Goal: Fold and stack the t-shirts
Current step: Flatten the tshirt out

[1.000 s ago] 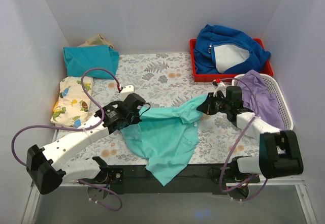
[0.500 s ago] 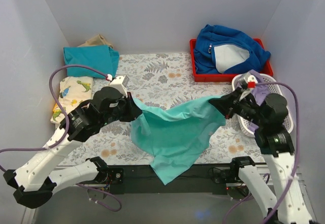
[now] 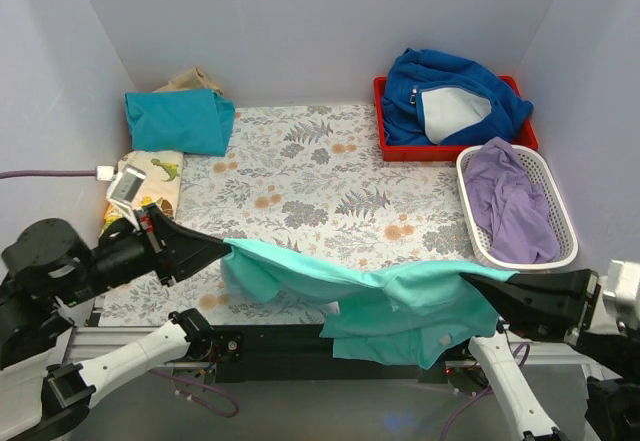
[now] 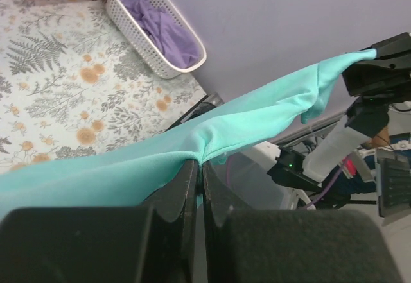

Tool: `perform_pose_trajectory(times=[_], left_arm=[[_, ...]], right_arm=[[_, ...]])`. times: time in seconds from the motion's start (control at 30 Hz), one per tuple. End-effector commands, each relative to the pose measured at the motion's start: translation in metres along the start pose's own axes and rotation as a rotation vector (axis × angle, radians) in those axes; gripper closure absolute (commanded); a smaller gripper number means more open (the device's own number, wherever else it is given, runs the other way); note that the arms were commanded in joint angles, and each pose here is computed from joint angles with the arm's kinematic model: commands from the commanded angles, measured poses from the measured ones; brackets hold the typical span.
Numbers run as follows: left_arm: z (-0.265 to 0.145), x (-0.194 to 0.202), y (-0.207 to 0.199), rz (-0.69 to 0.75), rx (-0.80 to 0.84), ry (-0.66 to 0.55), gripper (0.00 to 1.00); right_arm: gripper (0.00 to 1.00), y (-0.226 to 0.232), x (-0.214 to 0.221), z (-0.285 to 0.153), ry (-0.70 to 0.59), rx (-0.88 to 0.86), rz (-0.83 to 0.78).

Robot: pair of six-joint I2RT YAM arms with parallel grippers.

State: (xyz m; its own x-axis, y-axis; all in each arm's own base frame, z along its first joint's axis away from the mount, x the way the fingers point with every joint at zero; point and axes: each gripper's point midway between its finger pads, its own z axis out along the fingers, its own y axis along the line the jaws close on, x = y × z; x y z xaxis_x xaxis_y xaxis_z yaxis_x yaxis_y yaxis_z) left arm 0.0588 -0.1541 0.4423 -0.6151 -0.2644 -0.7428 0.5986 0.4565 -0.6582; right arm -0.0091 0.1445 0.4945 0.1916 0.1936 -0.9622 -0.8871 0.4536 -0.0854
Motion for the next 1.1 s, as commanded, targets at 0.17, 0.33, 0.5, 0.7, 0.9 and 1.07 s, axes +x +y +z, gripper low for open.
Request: perform_pose_trajectory(times=[0.17, 0.33, 0.5, 0.7, 0.9, 1.07], left_arm=[[0.022, 0.032, 0.021, -0.110, -0.105, 0.185, 1.00], [0.065, 0.060, 0.110, -0.133, -0.454, 0.212, 1.00], [0.106, 0.068, 0.200, -0.070, -0.782, 0.124, 1.00], [0.124, 0.045, 0.307, 0.047, -1.106, 0.057, 1.00], [0.165, 0.008, 0.385, 0.027, -1.100, 0.056, 1.00], [0.206, -0.006, 0.432, 0.092, -1.109, 0.110, 1.00]], right_arm=[[0.99, -0.091, 0.051, 0.033, 0.143, 0.188, 0.090], [0.99, -0.167, 0.136, 0.058, 0.292, 0.309, 0.217], [0.99, -0.214, 0.236, 0.066, 0.440, 0.386, 0.384], [0.99, -0.256, 0.312, 0.070, 0.552, 0.466, 0.452], [0.99, -0.301, 0.354, 0.073, 0.653, 0.561, 0.434], [0.99, -0.337, 0.379, 0.086, 0.696, 0.593, 0.417]])
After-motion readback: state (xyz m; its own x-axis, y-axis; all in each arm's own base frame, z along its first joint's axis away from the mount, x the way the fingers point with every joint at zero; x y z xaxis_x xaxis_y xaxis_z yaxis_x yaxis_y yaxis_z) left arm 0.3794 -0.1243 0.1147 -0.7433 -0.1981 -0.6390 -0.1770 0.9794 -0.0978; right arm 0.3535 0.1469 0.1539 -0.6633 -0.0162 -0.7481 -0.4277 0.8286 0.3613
